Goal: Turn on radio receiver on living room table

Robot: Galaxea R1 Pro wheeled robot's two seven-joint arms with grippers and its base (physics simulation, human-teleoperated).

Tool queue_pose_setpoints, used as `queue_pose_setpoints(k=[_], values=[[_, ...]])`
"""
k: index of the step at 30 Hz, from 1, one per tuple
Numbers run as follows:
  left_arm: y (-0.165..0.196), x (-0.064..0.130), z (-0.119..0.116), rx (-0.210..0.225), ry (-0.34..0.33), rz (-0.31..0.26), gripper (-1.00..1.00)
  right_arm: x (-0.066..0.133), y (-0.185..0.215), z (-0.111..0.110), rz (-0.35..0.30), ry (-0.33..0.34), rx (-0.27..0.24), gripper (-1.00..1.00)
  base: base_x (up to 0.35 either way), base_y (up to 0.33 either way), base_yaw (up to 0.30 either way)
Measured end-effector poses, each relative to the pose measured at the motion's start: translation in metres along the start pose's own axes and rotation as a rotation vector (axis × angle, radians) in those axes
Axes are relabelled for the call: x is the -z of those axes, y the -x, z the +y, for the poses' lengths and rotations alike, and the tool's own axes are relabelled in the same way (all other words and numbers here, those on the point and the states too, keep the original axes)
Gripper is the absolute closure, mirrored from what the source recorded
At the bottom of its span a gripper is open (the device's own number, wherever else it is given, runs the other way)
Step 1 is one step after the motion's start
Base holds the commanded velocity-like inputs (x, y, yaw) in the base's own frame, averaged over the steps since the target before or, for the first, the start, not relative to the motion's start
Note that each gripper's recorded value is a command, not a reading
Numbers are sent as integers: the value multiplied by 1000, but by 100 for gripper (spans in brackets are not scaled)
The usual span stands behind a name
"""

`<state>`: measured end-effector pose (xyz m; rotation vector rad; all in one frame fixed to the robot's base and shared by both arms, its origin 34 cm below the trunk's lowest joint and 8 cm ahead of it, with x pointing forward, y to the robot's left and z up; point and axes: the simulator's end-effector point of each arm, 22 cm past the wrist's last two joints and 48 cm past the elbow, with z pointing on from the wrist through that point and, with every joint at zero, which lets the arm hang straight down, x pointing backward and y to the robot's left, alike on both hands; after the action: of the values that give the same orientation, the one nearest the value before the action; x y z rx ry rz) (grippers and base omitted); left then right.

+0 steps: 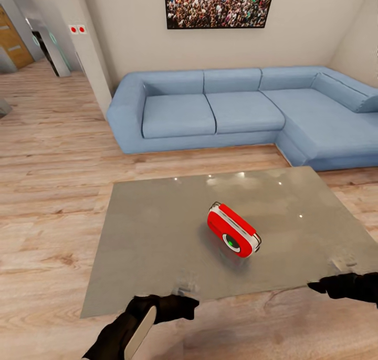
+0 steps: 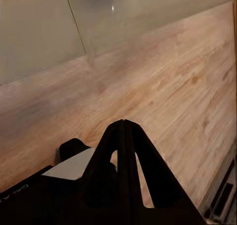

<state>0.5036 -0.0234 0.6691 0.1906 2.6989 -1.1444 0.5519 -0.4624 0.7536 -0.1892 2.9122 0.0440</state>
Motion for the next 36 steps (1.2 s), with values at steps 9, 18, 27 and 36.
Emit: queue_pose_setpoints(k=[9,18,27,36], values=[[-139,-6,74,151,145,191,100,0,-125,-22,125,-15,-70,-100,0,0,0],[-240,21,122,215,322,297,100,-60,-274,7,326,71,-133,-100,0,0,0],[-298,52,149,229,489,361,100,-103,-405,89,435,84,-106,-100,0,0,0],[-339,74,155,240,575,410,100,-109,-442,142,413,67,-89,-100,0,0,0]])
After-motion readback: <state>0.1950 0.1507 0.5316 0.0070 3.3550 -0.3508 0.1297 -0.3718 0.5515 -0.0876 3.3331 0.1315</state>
